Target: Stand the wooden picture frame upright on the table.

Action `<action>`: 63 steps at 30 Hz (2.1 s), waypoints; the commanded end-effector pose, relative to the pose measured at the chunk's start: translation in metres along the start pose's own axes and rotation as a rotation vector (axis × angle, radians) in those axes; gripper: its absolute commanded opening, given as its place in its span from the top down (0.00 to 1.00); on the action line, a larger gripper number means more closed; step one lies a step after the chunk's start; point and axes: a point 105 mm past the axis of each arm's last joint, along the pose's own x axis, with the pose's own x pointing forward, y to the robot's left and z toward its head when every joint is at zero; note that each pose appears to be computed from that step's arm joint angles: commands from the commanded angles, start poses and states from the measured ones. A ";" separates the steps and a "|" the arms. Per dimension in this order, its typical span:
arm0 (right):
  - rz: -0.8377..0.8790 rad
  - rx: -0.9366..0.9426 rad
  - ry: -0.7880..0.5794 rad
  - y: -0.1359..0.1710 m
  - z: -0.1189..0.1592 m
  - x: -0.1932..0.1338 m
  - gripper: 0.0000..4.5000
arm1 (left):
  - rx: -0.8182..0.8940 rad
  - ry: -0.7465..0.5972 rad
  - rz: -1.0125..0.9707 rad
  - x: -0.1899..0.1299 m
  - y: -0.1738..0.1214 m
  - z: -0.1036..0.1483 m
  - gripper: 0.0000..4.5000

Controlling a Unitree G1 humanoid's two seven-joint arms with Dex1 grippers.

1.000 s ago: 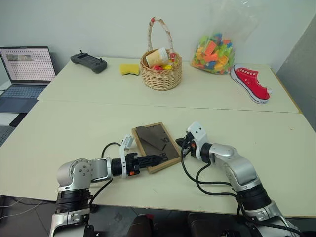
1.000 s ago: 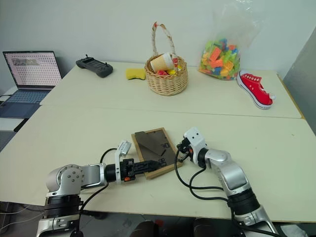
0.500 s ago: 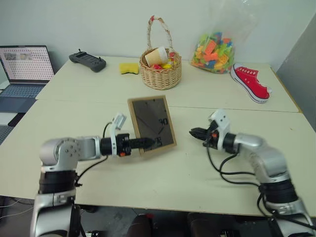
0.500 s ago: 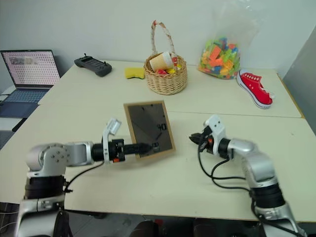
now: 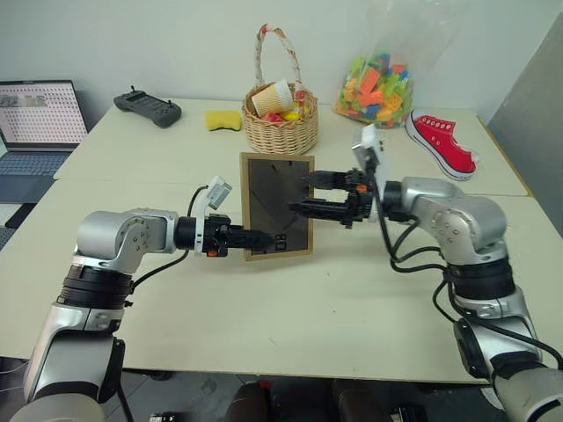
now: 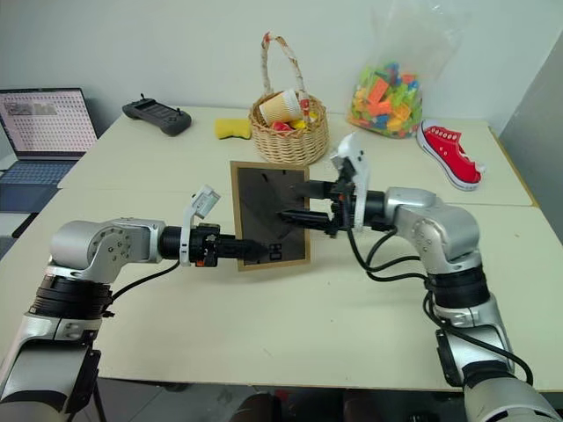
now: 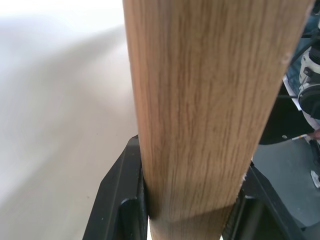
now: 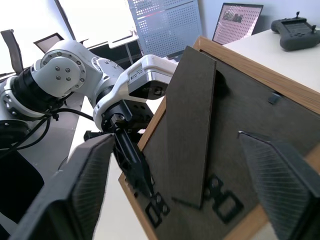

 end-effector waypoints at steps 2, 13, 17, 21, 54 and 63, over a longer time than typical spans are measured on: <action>0.013 -0.067 -0.034 0.004 0.014 0.017 0.01 | 0.073 -0.020 -0.040 -0.002 -0.010 0.014 0.71; 0.266 0.053 -0.031 0.056 0.011 -0.012 0.01 | 0.042 -0.003 -0.048 -0.003 -0.012 0.004 0.71; 0.207 0.090 -0.010 0.049 0.005 -0.032 0.01 | 0.000 0.012 -0.061 0.001 -0.013 -0.009 0.71; 0.047 0.048 0.027 0.031 -0.002 -0.057 0.01 | -0.053 -0.012 -0.104 0.002 -0.021 -0.011 0.71; -0.096 -1.876 -0.248 0.014 -0.015 -0.044 0.32 | -0.377 -0.018 -0.378 0.019 -0.070 -0.020 0.71; -0.068 -1.888 -0.235 0.011 -0.015 -0.048 0.63 | -0.368 -0.023 -0.375 0.020 -0.073 -0.026 0.64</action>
